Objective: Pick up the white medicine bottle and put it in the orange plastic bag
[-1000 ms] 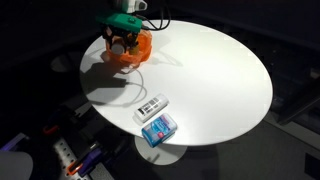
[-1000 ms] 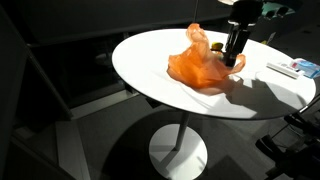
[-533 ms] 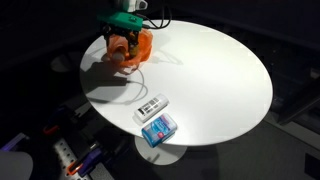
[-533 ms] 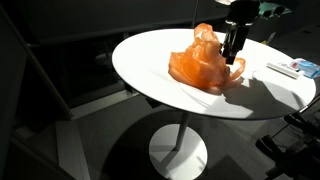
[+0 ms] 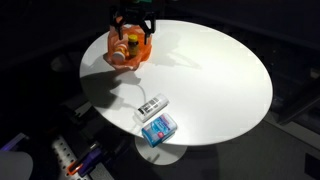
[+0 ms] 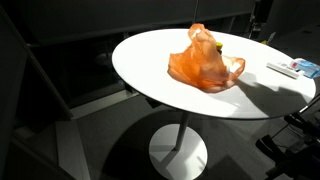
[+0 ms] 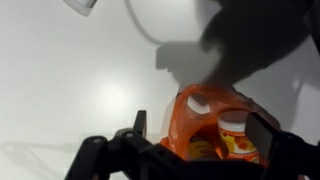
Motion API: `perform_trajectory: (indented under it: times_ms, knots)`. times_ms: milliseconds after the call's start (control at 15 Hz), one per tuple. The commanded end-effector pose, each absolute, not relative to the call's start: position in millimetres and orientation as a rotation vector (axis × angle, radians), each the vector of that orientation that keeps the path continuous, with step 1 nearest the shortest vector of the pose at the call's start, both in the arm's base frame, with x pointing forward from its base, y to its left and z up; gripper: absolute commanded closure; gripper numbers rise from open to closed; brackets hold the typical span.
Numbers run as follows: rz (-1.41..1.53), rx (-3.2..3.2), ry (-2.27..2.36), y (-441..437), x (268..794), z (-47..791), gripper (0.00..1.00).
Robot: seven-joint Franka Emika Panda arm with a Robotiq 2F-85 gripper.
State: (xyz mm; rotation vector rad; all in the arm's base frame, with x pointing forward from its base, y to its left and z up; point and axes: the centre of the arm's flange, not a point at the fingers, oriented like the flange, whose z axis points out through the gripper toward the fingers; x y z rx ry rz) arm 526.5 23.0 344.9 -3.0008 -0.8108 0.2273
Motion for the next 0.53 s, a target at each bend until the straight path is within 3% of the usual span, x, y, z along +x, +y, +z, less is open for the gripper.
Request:
perform_trajectory:
  times_ms: [0, 467]
  knots:
    - [0.262, -3.150, -0.616, -9, 523, 373, 0.00]
    - [0.266, -3.186, -0.537, -25, 520, 369, 0.00]
